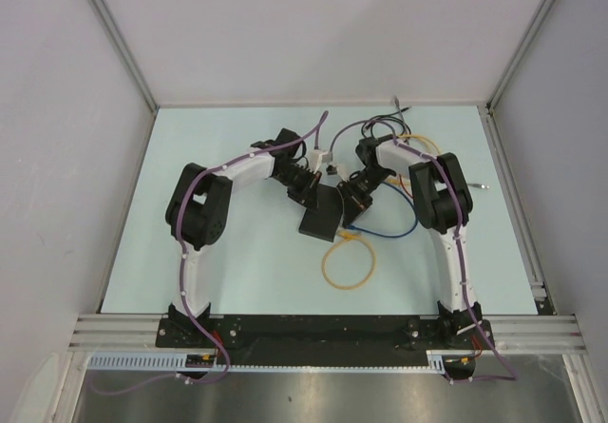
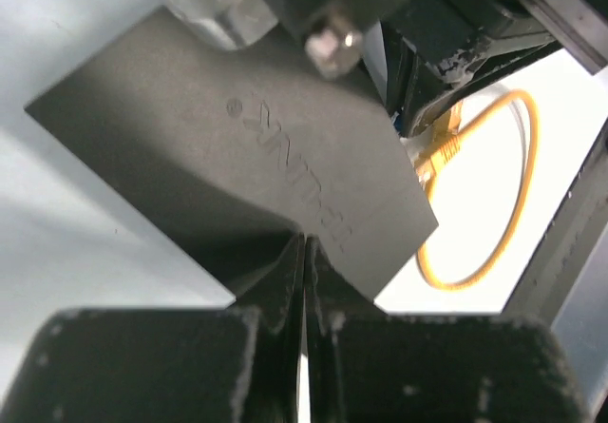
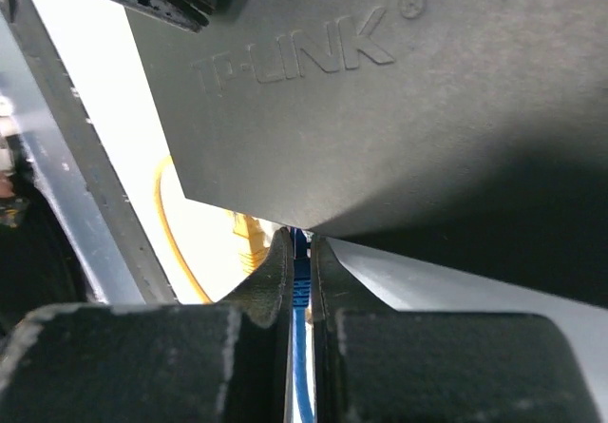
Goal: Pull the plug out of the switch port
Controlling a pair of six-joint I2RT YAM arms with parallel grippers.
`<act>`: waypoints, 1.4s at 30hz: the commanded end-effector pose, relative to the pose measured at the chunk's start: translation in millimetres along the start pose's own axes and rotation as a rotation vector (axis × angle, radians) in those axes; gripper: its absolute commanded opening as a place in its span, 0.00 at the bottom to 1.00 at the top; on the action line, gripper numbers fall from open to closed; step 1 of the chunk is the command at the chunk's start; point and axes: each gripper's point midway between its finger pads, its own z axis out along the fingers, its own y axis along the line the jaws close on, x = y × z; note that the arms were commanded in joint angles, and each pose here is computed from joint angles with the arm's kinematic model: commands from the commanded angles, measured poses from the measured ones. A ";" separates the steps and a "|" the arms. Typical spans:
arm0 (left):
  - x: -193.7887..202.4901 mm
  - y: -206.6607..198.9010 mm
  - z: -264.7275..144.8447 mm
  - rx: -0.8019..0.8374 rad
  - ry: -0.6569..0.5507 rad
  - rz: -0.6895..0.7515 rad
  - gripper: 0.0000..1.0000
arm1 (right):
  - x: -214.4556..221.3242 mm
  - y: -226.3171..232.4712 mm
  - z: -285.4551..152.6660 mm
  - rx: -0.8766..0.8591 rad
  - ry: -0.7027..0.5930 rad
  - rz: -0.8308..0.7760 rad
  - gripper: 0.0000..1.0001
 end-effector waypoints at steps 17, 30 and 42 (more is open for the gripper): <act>25.5 23.1 7.0 -0.087 0.074 -0.033 0.00 | -156.9 13.3 -329.8 0.527 -0.758 -0.329 0.00; 26.1 24.1 7.5 -0.091 0.077 -0.037 0.00 | -210.9 120.1 -420.2 0.385 -1.170 -0.367 0.00; 28.6 25.2 7.7 -0.092 0.082 -0.038 0.01 | -135.6 -56.0 -468.4 1.209 -0.957 -0.169 0.00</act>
